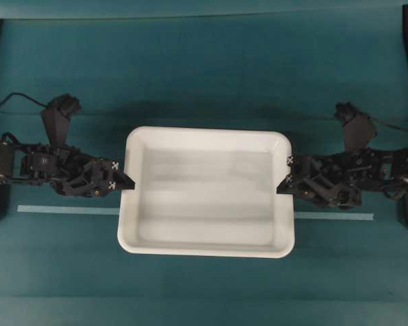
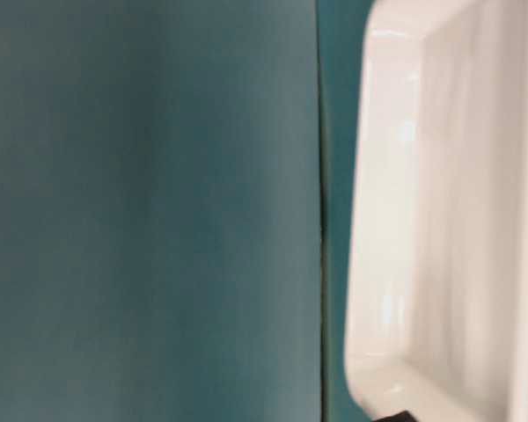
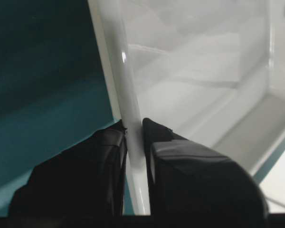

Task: Lift the white case with both hands.
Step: 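Close both grippers on the tray rims and begin lifting, then raise the gripped tray upward with both grippers and hold it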

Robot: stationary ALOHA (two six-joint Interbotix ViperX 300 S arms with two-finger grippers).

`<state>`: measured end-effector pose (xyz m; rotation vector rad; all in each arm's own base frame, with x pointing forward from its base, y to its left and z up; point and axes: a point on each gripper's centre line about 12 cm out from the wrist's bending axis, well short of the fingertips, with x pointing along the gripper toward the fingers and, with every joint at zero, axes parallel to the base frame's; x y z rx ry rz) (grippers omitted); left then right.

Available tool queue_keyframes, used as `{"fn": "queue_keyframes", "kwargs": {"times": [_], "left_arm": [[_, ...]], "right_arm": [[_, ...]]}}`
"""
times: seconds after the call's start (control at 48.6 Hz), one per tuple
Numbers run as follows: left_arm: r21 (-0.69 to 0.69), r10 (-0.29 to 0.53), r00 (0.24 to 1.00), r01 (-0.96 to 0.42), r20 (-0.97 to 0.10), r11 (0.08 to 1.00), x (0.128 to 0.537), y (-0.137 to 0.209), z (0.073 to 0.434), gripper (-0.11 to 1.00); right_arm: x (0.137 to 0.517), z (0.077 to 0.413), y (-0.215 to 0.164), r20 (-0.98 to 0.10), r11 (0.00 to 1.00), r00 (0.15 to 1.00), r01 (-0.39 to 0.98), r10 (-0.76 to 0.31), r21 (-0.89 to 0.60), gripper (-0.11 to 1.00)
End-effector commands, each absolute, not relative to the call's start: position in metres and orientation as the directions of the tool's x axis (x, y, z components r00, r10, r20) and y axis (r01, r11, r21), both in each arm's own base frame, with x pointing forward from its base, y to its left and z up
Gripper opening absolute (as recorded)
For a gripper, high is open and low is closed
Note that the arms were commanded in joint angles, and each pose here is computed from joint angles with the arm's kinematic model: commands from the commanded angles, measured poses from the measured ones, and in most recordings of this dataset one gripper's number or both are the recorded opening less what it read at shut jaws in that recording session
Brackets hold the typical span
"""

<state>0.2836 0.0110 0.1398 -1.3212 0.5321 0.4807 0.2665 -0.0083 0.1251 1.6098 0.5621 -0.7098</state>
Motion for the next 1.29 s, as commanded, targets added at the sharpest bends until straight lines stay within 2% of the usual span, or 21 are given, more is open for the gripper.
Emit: {"fn": "queue_keyframes", "kwargs": {"times": [0.0, 0.452, 0.699, 1.069, 1.274], "left_arm": [[-0.784, 0.026, 0.801, -0.592, -0.598, 0.189, 0.293, 0.010, 0.165, 0.09], [-0.836, 0.032, 0.852, -0.520, -0.523, 0.176, 0.286, 0.010, 0.248, 0.09], [-0.846, 0.035, 0.863, -0.502, -0.505, 0.177, 0.288, 0.010, 0.289, 0.09], [-0.817, 0.046, 0.835, -0.547, -0.549, 0.183, 0.288, 0.012, 0.353, 0.09], [-0.845, 0.059, 0.862, -0.505, -0.503, 0.178, 0.289, 0.016, 0.381, 0.09]], "right_arm": [[0.275, 0.147, -0.011, -0.684, -0.168, 0.729, 0.671, -0.029, 0.723, 0.12], [0.274, 0.251, -0.012, -0.544, -0.164, 0.838, 0.542, 0.035, 0.824, 0.12], [0.273, 0.284, -0.017, -0.550, -0.140, 0.834, 0.551, 0.049, 0.823, 0.12], [0.272, 0.345, -0.035, -0.582, -0.097, 0.813, 0.581, 0.029, 0.808, 0.12], [0.267, 0.381, -0.038, -0.583, -0.077, 0.812, 0.581, -0.004, 0.810, 0.12]]}}
